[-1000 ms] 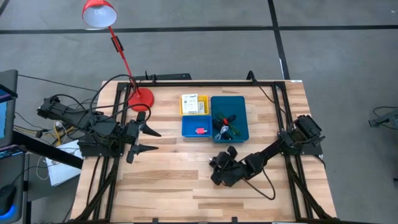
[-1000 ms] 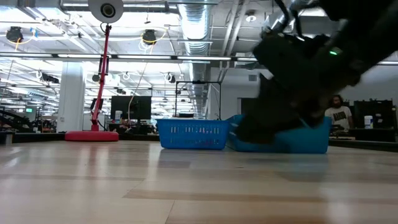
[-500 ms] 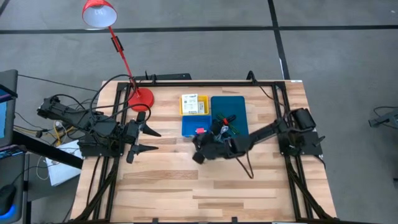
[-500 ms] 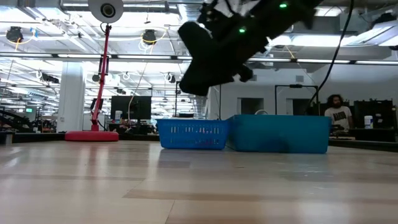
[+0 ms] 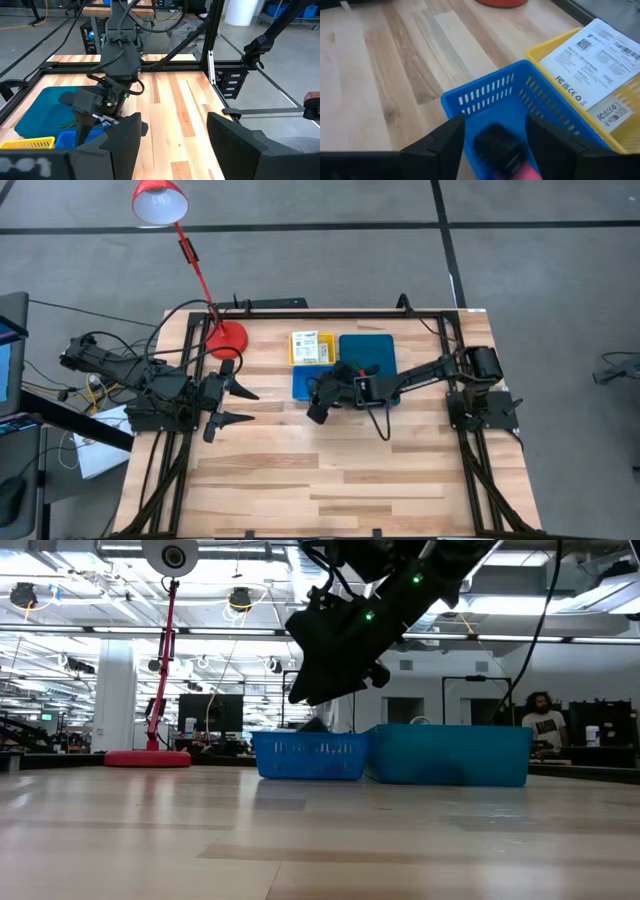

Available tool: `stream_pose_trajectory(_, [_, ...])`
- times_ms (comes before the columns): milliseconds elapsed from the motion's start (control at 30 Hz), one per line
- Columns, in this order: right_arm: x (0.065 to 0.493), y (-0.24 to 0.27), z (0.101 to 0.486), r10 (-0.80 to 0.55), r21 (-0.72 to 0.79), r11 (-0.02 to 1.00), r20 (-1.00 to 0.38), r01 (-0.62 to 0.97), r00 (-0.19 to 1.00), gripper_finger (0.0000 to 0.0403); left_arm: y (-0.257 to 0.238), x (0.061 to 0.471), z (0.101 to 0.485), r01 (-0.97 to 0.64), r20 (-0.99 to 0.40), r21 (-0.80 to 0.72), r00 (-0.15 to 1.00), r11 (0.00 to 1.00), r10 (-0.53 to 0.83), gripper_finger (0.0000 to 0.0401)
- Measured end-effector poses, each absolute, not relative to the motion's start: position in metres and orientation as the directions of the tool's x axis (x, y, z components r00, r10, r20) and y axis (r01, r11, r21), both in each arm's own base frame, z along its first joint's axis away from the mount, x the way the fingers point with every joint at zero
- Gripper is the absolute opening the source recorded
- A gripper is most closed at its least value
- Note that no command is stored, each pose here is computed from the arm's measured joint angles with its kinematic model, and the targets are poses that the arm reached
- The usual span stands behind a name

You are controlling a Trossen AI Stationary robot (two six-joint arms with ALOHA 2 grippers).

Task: Pick and place items into bin
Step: Put the black charger adapter into the dark blue bin, then return to Home Position

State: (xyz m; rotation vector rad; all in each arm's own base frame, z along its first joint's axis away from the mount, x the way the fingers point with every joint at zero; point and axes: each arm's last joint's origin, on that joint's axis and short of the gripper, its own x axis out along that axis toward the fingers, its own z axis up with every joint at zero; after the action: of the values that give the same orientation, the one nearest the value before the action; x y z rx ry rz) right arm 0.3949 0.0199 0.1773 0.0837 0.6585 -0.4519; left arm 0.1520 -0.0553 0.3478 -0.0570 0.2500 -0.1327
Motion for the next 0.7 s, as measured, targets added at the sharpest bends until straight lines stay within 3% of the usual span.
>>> stream_pose_trajectory(233, [0.395,0.02,0.177,-0.396,-0.083,0.895,-0.603,0.439,0.693,0.0235,-0.055,0.152,0.347,0.124,-0.248,-0.071,0.959,0.99,-0.138,0.0215])
stream_pose_trajectory(500, [0.393,0.021,0.175,-0.39,-0.084,0.895,-0.623,0.437,0.678,0.0239,-0.054,0.15,0.34,0.116,-0.323,-0.057,0.938,0.992,-0.128,0.0215])
stream_pose_trajectory(600, [0.392,0.029,0.173,-0.283,0.073,0.896,-0.666,0.437,0.69,0.0239,-0.054,0.15,0.339,0.123,-0.327,-0.034,0.936,0.992,-0.128,0.0215])
stream_pose_trajectory(700, [0.395,0.047,0.176,-0.108,0.119,0.962,-0.656,0.244,0.747,0.0239,-0.054,0.152,0.345,0.131,-0.269,0.015,0.955,0.991,-0.122,0.0215])
